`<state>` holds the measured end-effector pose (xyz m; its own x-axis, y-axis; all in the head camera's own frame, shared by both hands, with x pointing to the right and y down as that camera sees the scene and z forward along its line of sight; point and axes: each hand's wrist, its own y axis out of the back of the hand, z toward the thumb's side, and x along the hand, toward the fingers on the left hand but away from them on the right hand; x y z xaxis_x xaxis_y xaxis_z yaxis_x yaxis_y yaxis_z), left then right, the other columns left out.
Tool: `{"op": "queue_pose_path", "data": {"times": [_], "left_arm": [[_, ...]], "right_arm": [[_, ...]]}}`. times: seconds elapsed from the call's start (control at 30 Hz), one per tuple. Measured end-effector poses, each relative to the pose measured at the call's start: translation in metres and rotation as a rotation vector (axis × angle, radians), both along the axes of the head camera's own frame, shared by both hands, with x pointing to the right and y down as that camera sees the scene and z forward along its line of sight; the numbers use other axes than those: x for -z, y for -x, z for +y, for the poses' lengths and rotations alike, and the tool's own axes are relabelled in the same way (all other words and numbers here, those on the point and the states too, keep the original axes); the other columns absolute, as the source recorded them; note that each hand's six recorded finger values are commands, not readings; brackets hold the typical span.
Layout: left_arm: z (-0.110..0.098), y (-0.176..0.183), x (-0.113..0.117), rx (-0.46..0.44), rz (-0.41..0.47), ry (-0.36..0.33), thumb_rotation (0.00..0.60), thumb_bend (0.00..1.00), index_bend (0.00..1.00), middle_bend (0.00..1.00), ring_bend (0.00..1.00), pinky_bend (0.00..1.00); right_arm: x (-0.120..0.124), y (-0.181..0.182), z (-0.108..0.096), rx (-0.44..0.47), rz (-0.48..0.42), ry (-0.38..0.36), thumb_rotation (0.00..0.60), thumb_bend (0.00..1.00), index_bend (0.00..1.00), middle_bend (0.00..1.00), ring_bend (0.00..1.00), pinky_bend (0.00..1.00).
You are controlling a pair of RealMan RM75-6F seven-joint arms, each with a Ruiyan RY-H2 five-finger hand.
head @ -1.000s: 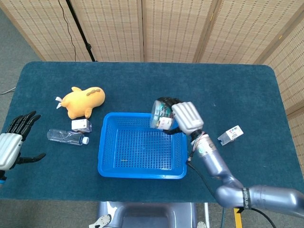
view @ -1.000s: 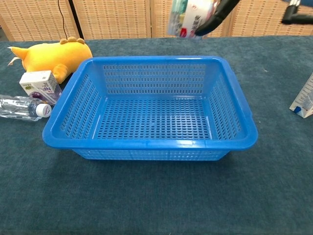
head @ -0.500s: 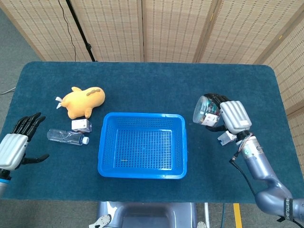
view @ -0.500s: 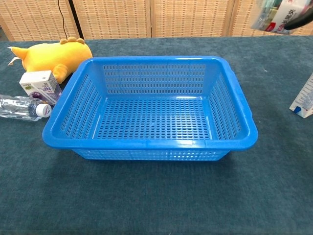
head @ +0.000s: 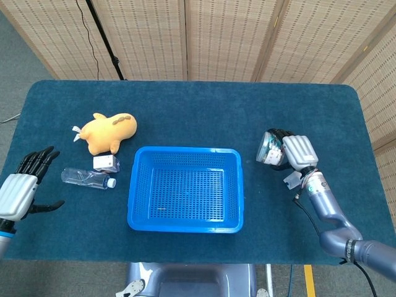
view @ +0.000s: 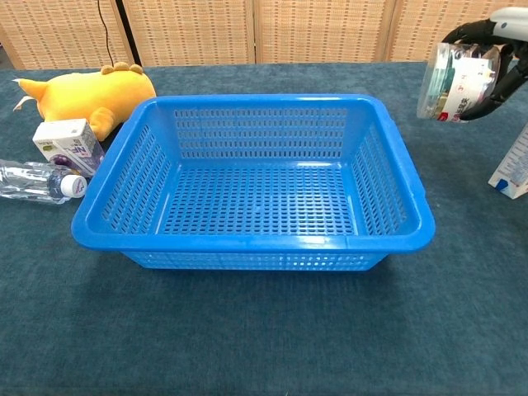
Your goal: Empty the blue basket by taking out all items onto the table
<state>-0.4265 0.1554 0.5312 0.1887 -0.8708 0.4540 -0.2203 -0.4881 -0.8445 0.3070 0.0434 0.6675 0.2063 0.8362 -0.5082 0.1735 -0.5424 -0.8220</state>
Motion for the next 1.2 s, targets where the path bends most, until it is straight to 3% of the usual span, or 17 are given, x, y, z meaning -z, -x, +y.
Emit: {"op": "queue_pose_path", "data": {"times": [0.1, 0.17, 0.23, 0.33, 0.47, 0.6, 0.8, 0.97, 1.2], "left_arm": [[-0.001, 0.001, 0.0, 0.003, 0.002, 0.003, 0.6, 0.06, 0.0, 0.0, 0.0, 0.0], [-0.001, 0.002, 0.0, 0.004, 0.002, 0.004, 0.6, 0.06, 0.0, 0.0, 0.0, 0.0], [-0.002, 0.002, -0.001, 0.005, 0.001, 0.005, 0.6, 0.06, 0.0, 0.0, 0.0, 0.0], [-0.002, 0.002, -0.001, 0.005, 0.0, 0.006, 0.6, 0.06, 0.0, 0.0, 0.0, 0.0], [-0.001, 0.002, -0.001, 0.003, -0.003, 0.006, 0.6, 0.06, 0.0, 0.0, 0.0, 0.0], [0.0, 0.001, -0.002, 0.0, -0.01, 0.005, 0.6, 0.06, 0.0, 0.0, 0.0, 0.0], [0.006, 0.002, 0.001, 0.0, -0.019, -0.015, 0.6, 0.06, 0.0, 0.0, 0.0, 0.0], [0.017, 0.006, 0.005, 0.012, -0.038, -0.038, 0.6, 0.06, 0.0, 0.0, 0.0, 0.0], [0.045, 0.022, -0.002, 0.022, -0.094, -0.05, 0.6, 0.06, 0.0, 0.0, 0.0, 0.0]], "right_arm": [[-0.018, 0.002, 0.001, -0.001, 0.011, 0.035, 0.6, 0.1, 0.46, 0.38, 0.27, 0.38], [-0.032, 0.004, 0.004, 0.003, 0.015, 0.071, 0.6, 0.02, 0.39, 0.3, 0.19, 0.3], [-0.042, 0.006, 0.008, 0.012, 0.02, 0.103, 0.6, 0.0, 0.26, 0.17, 0.08, 0.2], [-0.047, 0.008, 0.012, 0.046, 0.039, 0.124, 0.6, 0.0, 0.09, 0.02, 0.0, 0.12], [-0.041, 0.009, 0.01, 0.112, 0.081, 0.078, 0.6, 0.0, 0.0, 0.0, 0.0, 0.07], [-0.02, 0.01, 0.005, 0.129, 0.063, 0.01, 0.6, 0.0, 0.0, 0.0, 0.0, 0.03], [0.034, 0.008, 0.01, 0.136, -0.005, -0.121, 0.6, 0.0, 0.0, 0.0, 0.0, 0.0], [0.072, -0.013, 0.029, 0.117, -0.006, -0.254, 0.6, 0.0, 0.0, 0.0, 0.0, 0.0], [0.102, -0.063, 0.081, 0.051, 0.021, -0.377, 0.6, 0.0, 0.0, 0.0, 0.0, 0.0]]}}
